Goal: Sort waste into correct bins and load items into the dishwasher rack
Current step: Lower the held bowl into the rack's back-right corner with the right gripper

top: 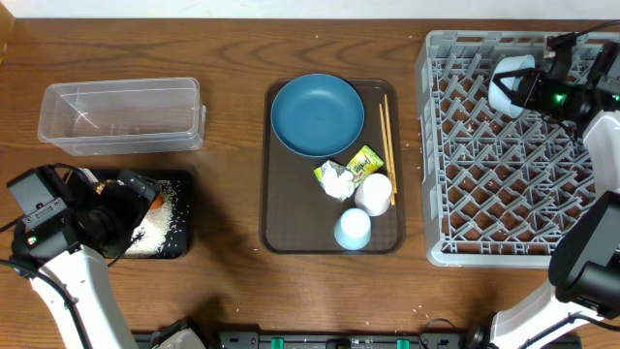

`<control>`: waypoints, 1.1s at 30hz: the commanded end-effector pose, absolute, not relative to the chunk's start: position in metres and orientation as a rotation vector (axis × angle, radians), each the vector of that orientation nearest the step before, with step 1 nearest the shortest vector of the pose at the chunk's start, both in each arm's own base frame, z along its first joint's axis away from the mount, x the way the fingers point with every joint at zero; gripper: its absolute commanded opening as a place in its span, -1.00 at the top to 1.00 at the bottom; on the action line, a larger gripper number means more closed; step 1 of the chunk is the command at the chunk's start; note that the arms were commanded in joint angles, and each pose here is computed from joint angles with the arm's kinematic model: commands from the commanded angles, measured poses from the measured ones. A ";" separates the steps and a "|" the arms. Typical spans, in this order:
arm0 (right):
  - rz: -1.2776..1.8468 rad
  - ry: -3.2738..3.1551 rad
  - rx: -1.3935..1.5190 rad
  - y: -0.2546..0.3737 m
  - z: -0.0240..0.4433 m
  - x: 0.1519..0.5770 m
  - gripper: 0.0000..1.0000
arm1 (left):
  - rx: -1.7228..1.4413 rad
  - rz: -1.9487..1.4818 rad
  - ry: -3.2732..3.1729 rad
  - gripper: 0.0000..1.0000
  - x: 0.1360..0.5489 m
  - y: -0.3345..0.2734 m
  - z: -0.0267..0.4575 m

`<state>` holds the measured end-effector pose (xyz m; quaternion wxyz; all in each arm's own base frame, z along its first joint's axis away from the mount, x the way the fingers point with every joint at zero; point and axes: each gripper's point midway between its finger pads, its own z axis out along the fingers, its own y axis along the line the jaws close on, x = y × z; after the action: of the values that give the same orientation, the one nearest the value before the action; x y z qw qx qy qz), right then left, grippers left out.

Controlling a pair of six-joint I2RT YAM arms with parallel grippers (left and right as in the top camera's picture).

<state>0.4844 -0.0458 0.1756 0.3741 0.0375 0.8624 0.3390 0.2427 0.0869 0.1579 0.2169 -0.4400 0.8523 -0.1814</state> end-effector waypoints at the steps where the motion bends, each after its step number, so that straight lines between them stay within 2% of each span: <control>1: 0.890 2.152 0.123 -0.056 0.186 0.484 0.98 | -1.195 -0.506 2.369 -0.96 0.243 0.087 0.158; 12: 0.865 2.083 0.188 -0.079 0.196 0.492 0.98 | -1.195 -0.506 2.369 -0.96 0.243 0.087 0.158; 33: 0.983 2.055 0.139 -0.073 0.163 0.508 0.98 | -1.195 -0.506 2.369 -0.96 0.243 0.087 0.158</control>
<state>0.5096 -0.0789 0.1692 0.4284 0.0571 0.8230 0.3687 0.2427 0.0869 0.1579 0.2169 -0.4400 0.8523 -0.1814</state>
